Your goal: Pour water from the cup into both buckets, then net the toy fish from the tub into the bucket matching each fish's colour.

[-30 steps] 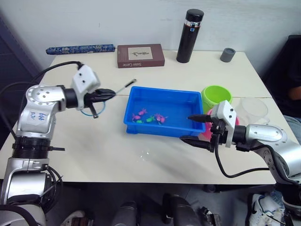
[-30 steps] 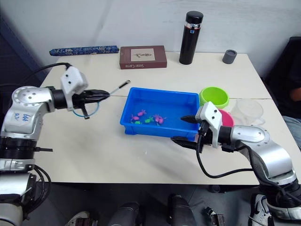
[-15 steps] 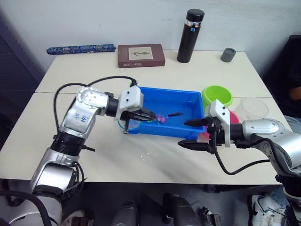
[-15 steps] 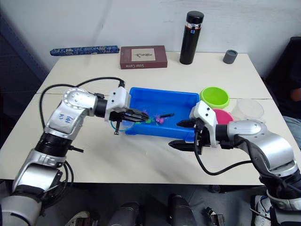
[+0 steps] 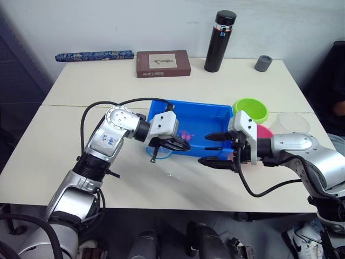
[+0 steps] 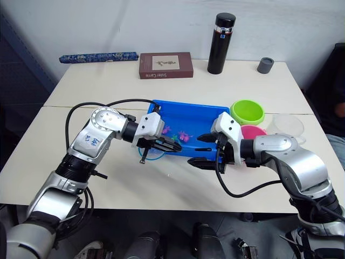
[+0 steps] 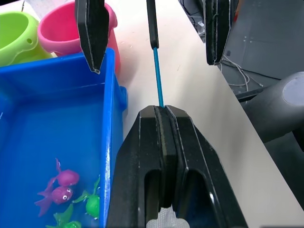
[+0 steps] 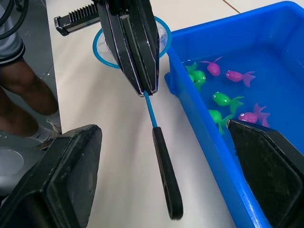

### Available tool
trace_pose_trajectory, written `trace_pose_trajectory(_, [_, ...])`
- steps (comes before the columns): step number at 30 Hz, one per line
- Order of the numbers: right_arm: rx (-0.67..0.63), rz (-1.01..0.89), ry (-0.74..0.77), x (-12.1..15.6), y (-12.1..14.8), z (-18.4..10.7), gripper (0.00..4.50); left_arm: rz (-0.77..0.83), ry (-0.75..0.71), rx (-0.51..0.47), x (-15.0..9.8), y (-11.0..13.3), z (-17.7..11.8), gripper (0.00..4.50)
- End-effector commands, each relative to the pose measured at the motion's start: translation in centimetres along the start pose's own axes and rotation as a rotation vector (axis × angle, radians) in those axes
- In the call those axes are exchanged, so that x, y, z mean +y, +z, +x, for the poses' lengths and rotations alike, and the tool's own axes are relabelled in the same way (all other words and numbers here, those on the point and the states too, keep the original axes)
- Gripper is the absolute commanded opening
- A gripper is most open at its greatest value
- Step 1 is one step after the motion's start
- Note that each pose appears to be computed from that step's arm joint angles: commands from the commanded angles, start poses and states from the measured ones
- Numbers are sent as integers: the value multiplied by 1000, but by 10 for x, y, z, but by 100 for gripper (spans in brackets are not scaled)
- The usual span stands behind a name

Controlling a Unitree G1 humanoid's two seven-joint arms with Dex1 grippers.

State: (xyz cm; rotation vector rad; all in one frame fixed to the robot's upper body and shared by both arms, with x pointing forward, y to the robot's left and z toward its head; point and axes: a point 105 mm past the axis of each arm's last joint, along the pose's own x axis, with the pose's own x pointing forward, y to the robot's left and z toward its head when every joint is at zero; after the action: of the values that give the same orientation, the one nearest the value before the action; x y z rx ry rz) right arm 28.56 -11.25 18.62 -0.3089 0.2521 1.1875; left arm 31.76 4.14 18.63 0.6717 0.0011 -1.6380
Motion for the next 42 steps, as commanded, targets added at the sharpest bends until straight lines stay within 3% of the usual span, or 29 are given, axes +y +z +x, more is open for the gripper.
trace_pose_trajectory(1, [-22,-44,6,3,12,-3,450,47,0,-10,2,10,0,7])
trace_pose_trajectory(5, [-15,-41,11,4,11,-3,450,46,2,-14,3,12,0,7])
trace_pose_trajectory(8, [-16,-40,11,5,11,-4,377,45,3,-14,3,12,-1,0])
trace_pose_trajectory(9, [-17,-40,11,5,11,-4,314,44,2,-14,3,12,-1,0])
trace_pose_trajectory(12, [-17,-39,11,5,11,-4,201,44,2,-13,3,12,-1,0])
trace_pose_trajectory(16, [-18,-41,10,5,12,-4,3,43,-2,-12,3,12,-1,0])
trace_pose_trajectory(31, [-21,-45,10,5,13,-7,3,-11,-16,4,4,8,-1,0])
trace_pose_trajectory(35, [-19,-48,17,6,13,-8,0,-37,1,-28,8,15,-5,138])
trace_pose_trajectory(40, [-16,-54,26,7,13,-8,0,-22,100,-78,25,33,-21,364])
trace_pose_trajectory(42, [-15,-57,24,7,12,-8,0,-36,166,-125,36,48,-41,443])
